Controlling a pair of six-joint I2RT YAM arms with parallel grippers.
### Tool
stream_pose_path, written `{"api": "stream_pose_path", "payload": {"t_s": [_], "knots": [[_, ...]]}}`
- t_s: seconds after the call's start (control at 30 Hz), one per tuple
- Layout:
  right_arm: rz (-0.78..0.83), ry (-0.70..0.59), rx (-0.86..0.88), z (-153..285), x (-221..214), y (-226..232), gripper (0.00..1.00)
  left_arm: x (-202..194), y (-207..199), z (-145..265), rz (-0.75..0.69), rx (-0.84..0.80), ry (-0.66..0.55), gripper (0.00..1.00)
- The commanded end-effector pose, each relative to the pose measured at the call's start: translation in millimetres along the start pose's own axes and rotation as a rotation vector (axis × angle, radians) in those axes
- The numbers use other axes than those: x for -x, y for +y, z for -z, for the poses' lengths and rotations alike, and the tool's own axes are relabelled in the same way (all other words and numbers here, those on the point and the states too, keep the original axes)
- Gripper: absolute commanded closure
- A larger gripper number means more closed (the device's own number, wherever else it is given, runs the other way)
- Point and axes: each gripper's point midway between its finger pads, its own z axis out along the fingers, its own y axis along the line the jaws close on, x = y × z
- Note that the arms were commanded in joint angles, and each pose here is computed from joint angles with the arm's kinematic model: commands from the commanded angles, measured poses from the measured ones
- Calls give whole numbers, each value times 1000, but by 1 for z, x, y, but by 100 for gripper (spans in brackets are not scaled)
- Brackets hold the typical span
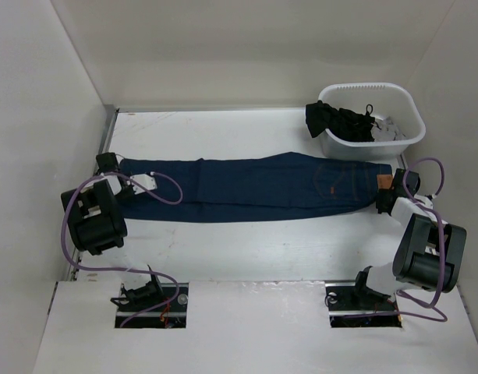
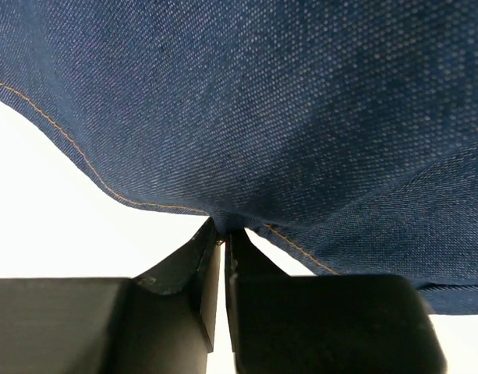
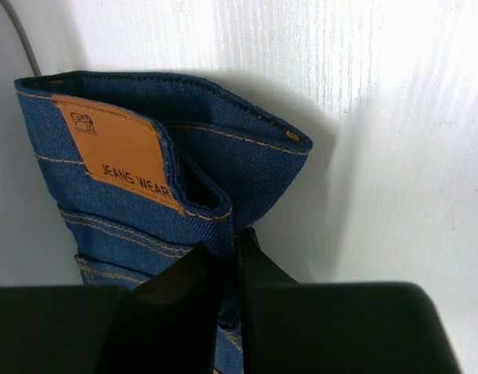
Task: Fold and stack the trousers
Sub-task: Fold the trousers
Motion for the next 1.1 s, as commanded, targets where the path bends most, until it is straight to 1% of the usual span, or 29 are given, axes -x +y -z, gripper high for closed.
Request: {"api": "stream_pose_path", "payload": {"t_s": [0.0,0.17,0.27,0.47,0.63,0.77,0.87,0.93,1.0,1.07], "knots": [[-7,-40,44,4,11,10,87,11,9,17,29,10,-88,100],[-10,-33,42,4,10,7,87,6,37,56,60,60,-101,100],[-1,-28,37,4,12,4,87,-2,44,82,74,68,-102,100],[17,-35,49,10,20,6,88,-31,22,120,75,40,-60,100],[15,-30,49,10,21,5,89,-38,-1,146,47,28,-26,100],[11,-32,26,10,21,2,90,-42,-39,152,50,-52,-3,100],[27,-40,17,10,24,1,90,-43,-74,138,40,-123,28,100],[30,-40,11,10,24,-1,90,-49,-90,125,16,-133,70,100],[25,-42,5,11,26,-3,89,-52,-100,114,-19,-128,94,98],[20,-49,1,13,30,-4,89,-56,-103,108,-54,-122,116,89]]}}
